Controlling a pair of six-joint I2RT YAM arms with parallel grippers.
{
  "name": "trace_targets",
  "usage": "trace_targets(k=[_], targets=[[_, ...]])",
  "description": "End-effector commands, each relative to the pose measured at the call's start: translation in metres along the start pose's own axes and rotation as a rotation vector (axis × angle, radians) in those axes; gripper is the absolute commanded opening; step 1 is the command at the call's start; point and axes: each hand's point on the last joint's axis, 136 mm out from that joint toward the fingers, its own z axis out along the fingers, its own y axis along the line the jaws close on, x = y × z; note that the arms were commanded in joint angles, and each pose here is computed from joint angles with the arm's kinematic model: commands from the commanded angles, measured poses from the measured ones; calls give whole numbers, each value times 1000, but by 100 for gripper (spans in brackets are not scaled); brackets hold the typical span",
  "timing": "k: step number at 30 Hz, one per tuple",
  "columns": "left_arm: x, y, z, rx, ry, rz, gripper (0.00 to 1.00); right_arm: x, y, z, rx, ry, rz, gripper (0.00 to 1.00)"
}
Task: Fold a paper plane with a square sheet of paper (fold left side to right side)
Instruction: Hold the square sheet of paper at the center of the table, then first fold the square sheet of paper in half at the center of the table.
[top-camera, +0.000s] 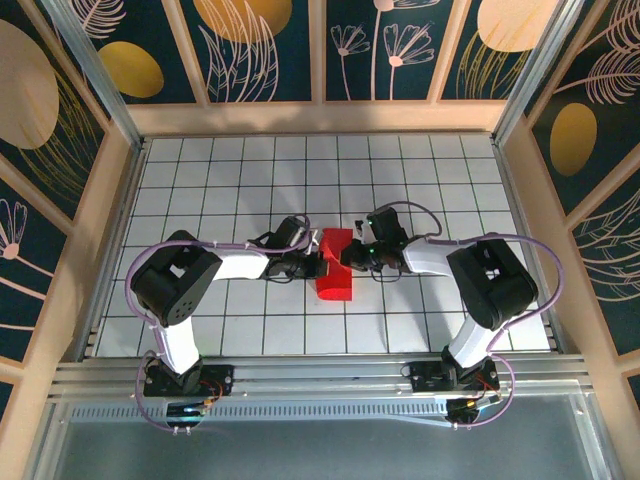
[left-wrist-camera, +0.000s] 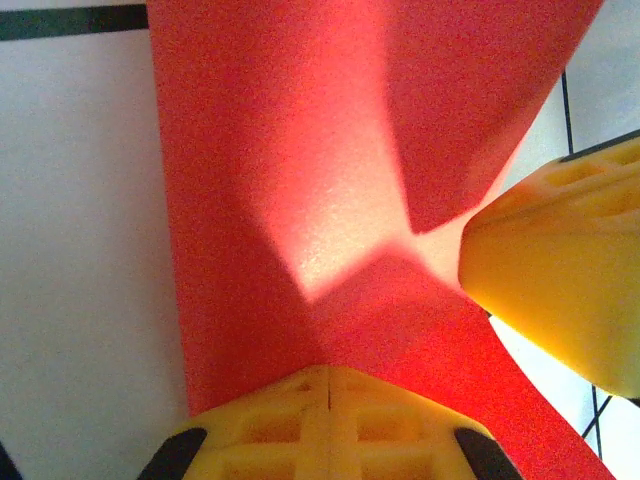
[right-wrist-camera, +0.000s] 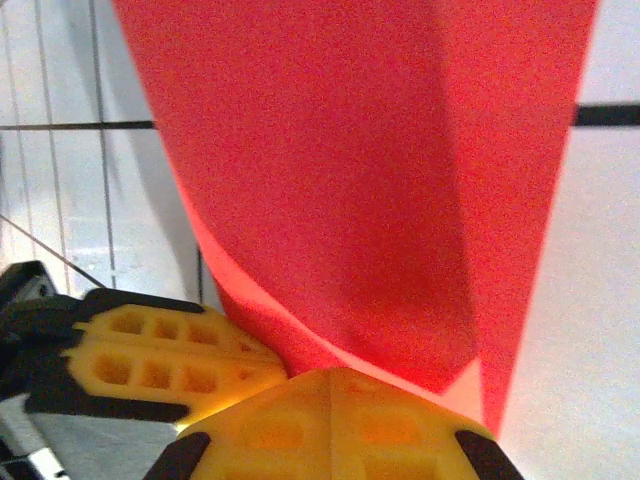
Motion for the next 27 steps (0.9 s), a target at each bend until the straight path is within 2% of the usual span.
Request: trace_targets(k=[1,10,18,27], targets=[[14,21,8,-84,47,-14,0,-12,26,7,-64,-17,-50,0],[16,22,8,-90,53,-17,0,-16,28,34,-72,11,-48,0],[22,22,7,-79,60,-37,0,-1,-7,51,34,74,-14,0],[50,25,-1,-48,106,-93,0,14,-43,52,121,115,43,0]])
